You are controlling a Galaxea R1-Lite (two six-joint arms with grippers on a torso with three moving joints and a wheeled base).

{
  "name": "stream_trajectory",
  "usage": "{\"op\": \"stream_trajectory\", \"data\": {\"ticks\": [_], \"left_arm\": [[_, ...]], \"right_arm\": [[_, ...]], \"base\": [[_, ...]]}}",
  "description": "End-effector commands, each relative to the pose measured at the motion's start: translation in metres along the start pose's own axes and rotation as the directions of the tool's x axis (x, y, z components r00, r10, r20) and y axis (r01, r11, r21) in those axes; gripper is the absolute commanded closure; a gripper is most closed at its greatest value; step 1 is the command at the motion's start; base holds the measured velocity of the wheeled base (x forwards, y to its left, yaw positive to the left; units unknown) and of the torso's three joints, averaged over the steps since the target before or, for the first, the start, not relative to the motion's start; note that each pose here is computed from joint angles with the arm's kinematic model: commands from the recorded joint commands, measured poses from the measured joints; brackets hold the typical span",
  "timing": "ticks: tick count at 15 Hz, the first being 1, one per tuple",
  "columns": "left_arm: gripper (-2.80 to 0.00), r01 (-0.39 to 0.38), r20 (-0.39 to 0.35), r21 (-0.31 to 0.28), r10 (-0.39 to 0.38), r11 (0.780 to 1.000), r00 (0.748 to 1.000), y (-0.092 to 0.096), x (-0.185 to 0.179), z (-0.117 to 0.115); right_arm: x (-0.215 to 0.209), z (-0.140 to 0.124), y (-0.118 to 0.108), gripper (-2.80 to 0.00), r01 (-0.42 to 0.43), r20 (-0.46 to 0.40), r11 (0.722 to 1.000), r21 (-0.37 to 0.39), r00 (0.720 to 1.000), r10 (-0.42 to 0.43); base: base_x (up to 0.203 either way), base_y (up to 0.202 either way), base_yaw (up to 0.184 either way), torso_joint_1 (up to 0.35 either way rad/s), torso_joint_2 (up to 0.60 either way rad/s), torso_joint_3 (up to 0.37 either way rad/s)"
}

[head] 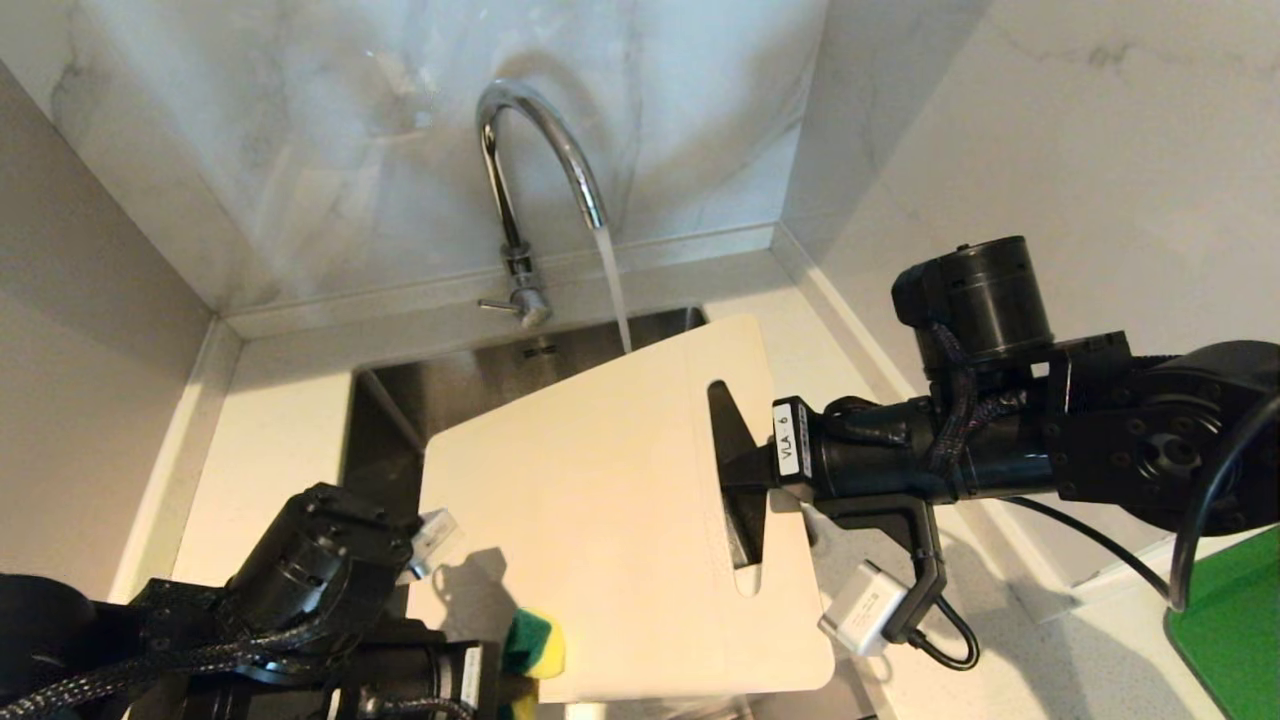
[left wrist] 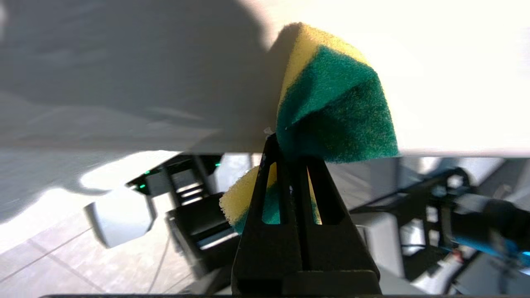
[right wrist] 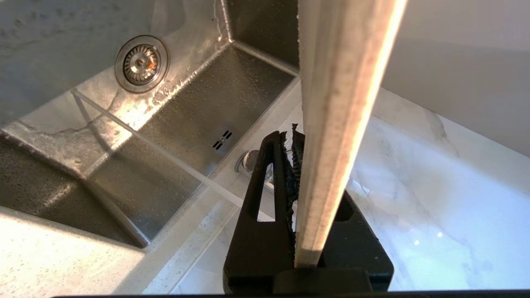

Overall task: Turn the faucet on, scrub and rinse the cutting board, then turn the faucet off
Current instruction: Scrub the cutting board underwater

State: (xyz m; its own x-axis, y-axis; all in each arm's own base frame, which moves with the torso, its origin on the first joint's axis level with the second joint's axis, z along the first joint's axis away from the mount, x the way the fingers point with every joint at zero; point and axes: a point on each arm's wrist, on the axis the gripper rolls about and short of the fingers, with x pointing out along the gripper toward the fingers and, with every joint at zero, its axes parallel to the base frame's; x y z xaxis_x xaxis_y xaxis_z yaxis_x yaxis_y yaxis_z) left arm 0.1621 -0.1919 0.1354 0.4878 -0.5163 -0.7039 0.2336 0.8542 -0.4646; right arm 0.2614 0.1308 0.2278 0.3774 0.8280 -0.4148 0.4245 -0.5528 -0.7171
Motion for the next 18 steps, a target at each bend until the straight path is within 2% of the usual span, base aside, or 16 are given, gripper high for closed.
{"op": "stream_trajectory", "data": {"ticks": [1,4,5,7,10,13,16,18], "left_arm": [[0.0,-0.05,-0.003,-0.032,0.05,0.998,0.999,0.029,0.004,-0.011],[0.0,-0.081,-0.006,-0.074,0.081,0.994,0.997,0.061,0.005,-0.023],[0.0,-0.089,0.014,-0.093,0.091,0.992,0.996,0.071,0.004,-0.024],[0.0,-0.112,0.044,-0.113,0.117,0.987,0.992,0.088,0.002,-0.021],[0.0,-0.102,0.037,-0.172,0.11,0.98,0.993,0.109,-0.001,-0.015],[0.0,-0.116,0.047,-0.205,0.129,0.972,0.991,0.131,-0.008,-0.009],[0.0,-0.108,0.107,-0.219,0.134,0.97,0.985,0.146,-0.023,-0.001],[0.0,-0.077,0.182,-0.205,0.115,0.976,0.977,0.148,-0.036,0.009]], "right_arm": [[-0.001,0.0,0.0,0.0,0.004,0.001,1.0,-0.011,1.0,-0.004],[-0.002,0.001,0.001,0.0,0.001,0.0,1.0,0.001,1.0,-0.001],[-0.003,0.001,0.001,0.0,0.001,-0.001,1.0,0.001,1.0,-0.001],[-0.003,0.001,0.001,0.0,0.001,-0.001,1.0,0.001,1.0,-0.001],[-0.003,0.001,0.001,0.0,0.001,-0.001,1.0,0.003,1.0,-0.001],[-0.002,0.002,0.003,0.0,-0.003,0.003,1.0,0.011,1.0,0.003],[-0.002,0.003,0.003,0.0,-0.003,0.004,1.0,0.012,1.0,0.003],[-0.002,0.003,0.003,0.0,-0.003,0.005,1.0,0.013,1.0,0.003]], "base": [[0.0,0.0,0.0,0.0,0.0,0.0],[0.0,0.0,0.0,0.0,0.0,0.0],[0.0,0.0,0.0,0.0,0.0,0.0],[0.0,0.0,0.0,0.0,0.0,0.0],[0.0,0.0,0.0,0.0,0.0,0.0],[0.0,0.0,0.0,0.0,0.0,0.0],[0.0,0.0,0.0,0.0,0.0,0.0],[0.0,0.0,0.0,0.0,0.0,0.0]]}}
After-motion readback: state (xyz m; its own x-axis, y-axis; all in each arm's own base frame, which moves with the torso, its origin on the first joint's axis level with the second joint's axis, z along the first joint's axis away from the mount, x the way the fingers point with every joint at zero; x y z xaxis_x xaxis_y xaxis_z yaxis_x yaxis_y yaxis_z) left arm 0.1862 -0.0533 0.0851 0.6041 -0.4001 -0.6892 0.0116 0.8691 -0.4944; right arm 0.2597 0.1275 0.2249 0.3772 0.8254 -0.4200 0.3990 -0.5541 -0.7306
